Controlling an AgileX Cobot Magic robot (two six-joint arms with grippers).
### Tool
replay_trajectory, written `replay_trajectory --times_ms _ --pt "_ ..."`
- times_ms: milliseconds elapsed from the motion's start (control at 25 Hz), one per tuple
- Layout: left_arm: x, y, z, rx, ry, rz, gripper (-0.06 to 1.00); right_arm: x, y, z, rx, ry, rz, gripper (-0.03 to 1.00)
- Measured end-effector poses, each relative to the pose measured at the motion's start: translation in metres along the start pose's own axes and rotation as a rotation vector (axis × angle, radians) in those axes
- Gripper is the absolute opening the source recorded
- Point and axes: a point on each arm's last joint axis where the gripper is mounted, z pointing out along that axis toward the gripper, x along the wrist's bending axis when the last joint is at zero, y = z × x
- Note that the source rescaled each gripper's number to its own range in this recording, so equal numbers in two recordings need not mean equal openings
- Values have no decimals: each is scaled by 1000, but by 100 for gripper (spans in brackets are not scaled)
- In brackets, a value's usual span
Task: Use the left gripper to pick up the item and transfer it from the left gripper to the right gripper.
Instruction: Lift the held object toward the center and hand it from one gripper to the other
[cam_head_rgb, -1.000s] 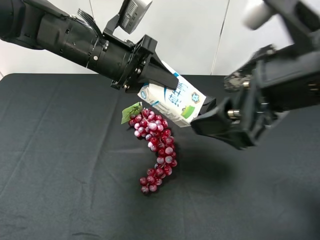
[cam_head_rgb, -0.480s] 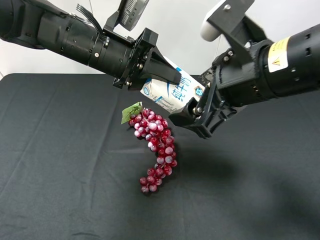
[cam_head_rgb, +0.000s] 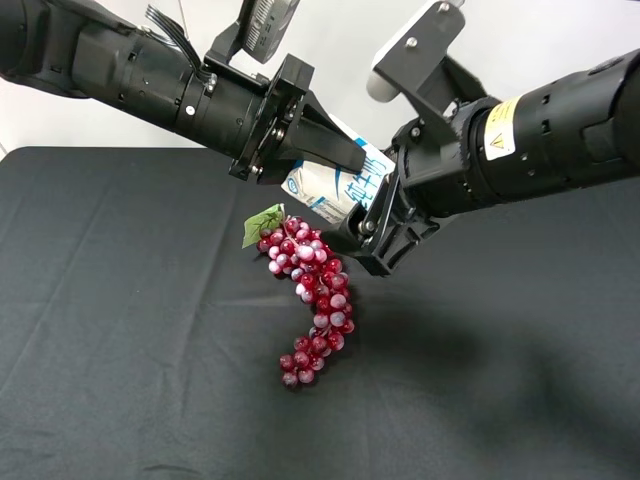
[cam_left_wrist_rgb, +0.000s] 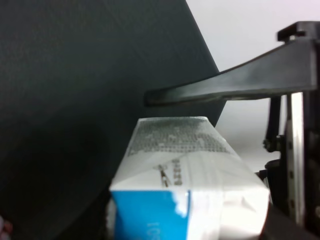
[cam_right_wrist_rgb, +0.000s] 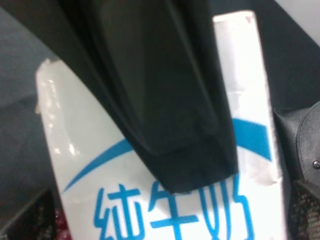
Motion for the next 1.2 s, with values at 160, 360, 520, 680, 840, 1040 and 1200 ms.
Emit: replay_trajectory --times_ms 160,360,520,680,840,1040,1200 --pt "0 0 0 0 0 0 0 0 -1 3 10 3 -1 100" --pt "0 0 0 0 0 1 0 0 -1 4 5 -1 -9 100" --pt "0 0 0 0 0 2 0 0 -1 4 6 -4 -23 43" --pt "0 0 0 0 1 3 1 -1 -1 4 6 -12 -48 4" --pt "0 0 0 -2 3 3 1 -1 -1 4 5 -13 -50 4" --pt "0 0 0 -1 3 -32 1 -1 -1 4 5 -13 -51 4" --pt "0 -1 0 5 5 -88 7 -1 -1 4 5 -12 -49 4"
